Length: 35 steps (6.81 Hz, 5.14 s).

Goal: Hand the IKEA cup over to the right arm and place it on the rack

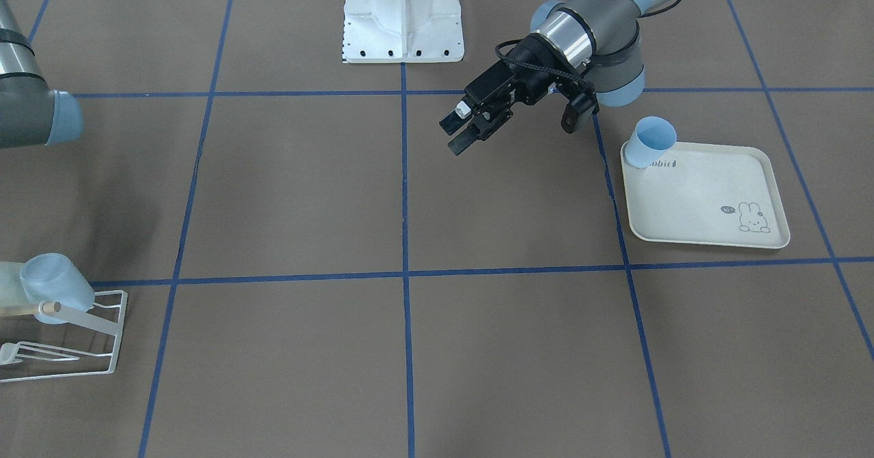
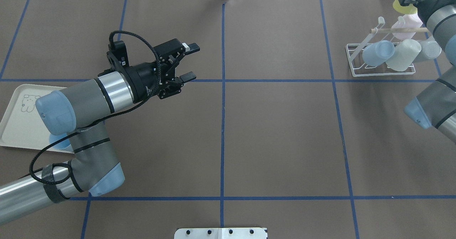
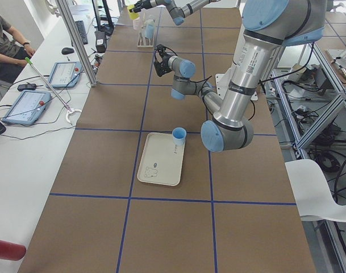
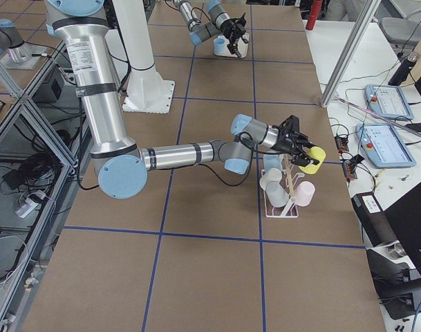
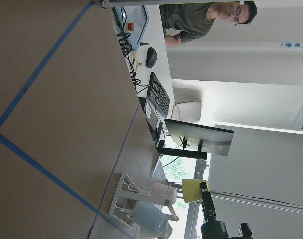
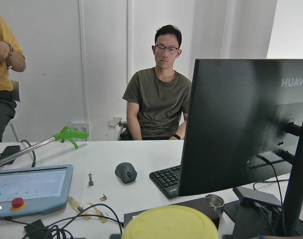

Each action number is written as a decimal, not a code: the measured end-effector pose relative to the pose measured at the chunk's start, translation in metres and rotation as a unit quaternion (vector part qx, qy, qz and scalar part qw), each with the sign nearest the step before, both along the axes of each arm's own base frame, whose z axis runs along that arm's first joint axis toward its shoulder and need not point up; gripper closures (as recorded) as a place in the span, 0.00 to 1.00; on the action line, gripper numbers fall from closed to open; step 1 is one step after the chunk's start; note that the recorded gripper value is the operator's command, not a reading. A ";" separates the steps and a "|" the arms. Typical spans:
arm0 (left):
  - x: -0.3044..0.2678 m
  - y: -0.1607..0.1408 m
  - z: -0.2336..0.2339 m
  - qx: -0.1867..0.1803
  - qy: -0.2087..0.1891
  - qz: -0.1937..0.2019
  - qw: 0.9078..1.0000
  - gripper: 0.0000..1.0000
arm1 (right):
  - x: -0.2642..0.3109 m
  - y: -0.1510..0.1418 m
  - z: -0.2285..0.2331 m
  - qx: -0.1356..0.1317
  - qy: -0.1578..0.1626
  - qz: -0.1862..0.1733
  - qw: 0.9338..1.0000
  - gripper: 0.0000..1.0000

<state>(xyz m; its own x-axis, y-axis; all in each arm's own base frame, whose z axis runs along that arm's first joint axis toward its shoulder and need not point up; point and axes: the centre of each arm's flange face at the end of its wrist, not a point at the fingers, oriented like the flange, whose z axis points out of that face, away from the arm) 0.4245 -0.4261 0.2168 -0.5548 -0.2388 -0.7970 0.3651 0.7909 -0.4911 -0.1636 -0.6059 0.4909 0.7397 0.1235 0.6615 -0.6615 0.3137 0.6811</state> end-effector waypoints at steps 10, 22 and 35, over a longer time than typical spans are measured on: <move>0.002 0.002 0.014 -0.005 -0.008 0.003 1.000 0.00 | -0.024 0.014 0.031 -0.020 0.005 -0.020 1.000 1.00; 0.003 0.004 0.011 -0.005 -0.008 0.005 1.000 0.00 | -0.024 0.025 0.042 -0.020 -0.006 -0.028 0.999 0.00; -0.224 0.040 0.203 0.231 -0.536 0.136 0.801 0.00 | 0.050 0.084 -0.151 -0.096 -0.279 -0.237 0.925 0.00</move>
<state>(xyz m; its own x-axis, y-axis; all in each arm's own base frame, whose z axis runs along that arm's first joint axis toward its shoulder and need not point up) 0.2000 -0.3859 0.4201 0.5286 0.2229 -0.8190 0.1640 0.9199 0.3562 -0.1140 -0.5221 0.3398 0.2897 0.0275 0.9567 -0.6504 0.7390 0.1757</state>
